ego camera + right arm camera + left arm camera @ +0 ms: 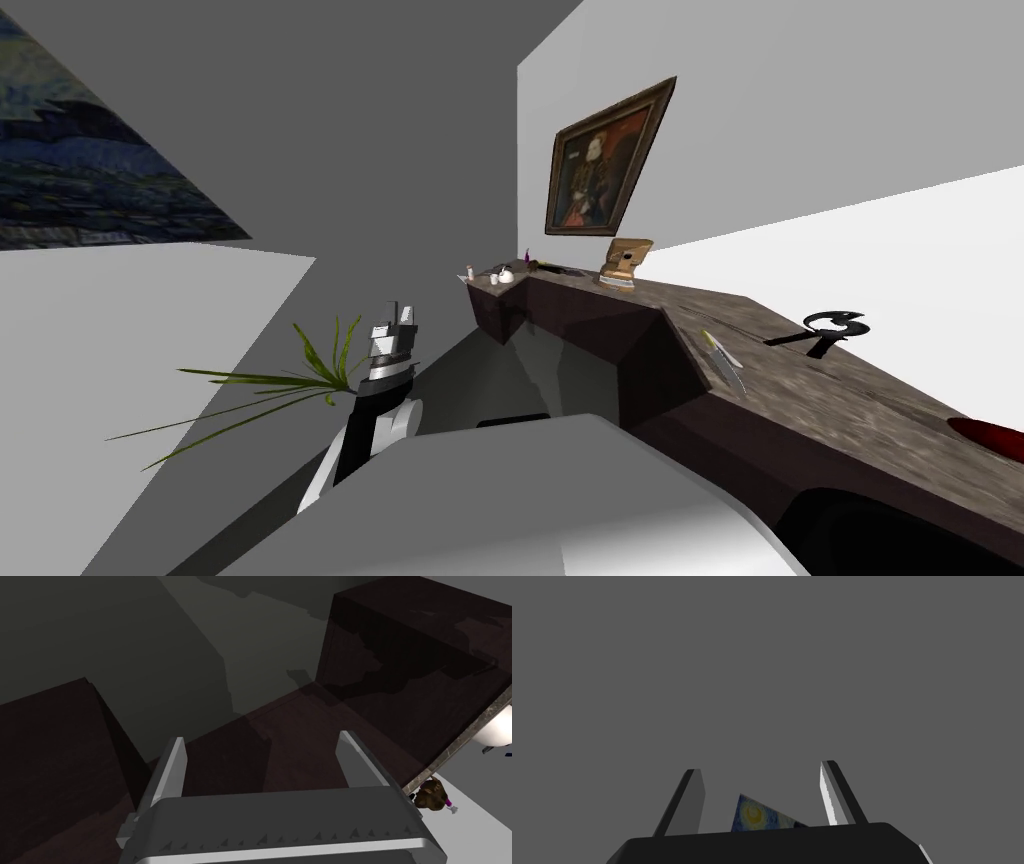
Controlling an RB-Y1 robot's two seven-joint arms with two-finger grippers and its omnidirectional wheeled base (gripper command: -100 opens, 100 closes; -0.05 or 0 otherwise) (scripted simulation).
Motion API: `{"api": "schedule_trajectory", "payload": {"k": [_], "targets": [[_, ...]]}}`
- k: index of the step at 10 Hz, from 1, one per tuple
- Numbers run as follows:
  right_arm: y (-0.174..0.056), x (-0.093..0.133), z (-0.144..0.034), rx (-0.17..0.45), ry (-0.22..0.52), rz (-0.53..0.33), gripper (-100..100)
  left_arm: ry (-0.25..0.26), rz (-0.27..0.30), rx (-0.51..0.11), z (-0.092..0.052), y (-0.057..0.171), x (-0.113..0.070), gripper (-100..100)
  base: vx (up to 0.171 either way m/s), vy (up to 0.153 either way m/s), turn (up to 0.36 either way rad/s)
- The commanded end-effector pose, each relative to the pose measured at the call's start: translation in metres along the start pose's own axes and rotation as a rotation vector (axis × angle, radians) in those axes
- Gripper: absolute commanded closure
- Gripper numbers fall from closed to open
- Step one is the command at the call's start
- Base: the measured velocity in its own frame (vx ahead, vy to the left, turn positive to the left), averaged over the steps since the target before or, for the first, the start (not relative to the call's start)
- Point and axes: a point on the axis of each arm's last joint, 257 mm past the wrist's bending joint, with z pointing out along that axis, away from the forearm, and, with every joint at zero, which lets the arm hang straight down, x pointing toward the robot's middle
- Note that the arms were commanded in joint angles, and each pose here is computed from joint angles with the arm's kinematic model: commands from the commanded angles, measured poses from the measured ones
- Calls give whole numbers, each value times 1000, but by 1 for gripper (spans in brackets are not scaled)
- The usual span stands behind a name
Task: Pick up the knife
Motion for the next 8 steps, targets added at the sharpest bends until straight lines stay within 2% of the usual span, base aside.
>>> {"api": "schedule_trajectory", "payload": {"k": [1, 2, 3, 4, 5, 6, 7, 8], "targets": [[-20, -6, -8, 53, 15, -16, -100, 0, 0, 0, 0, 0, 0, 0, 2, -48, 103], [-51, -11, -27, 134, 20, -1, -100, 0, 0, 0, 0, 0, 0, 0, 7, -55, 202], [-51, -15, -29, 140, 27, -19, -100, 0, 0, 0, 0, 0, 0, 0, 5, -56, 120], [-78, -25, -48, 218, 30, -12, -100, 0, 0, 0, 0, 0, 0, 0, 12, -75, 178], [-78, -27, -49, 221, 34, -22, -100, 0, 0, 0, 0, 0, 0, 0, 11, -73, 136], [-102, -37, -68, 292, 31, -12, -100, 0, 0, 0, 0, 0, 0, 0, 23, -92, 296], [-102, -41, -69, 296, 35, -25, -100, 0, 0, 0, 0, 0, 0, 0, 15, -85, 99], [-121, -54, -87, 361, 29, -19, -100, 0, 0, 0, 0, 0, 0, 0, 17, -83, 162]]}}
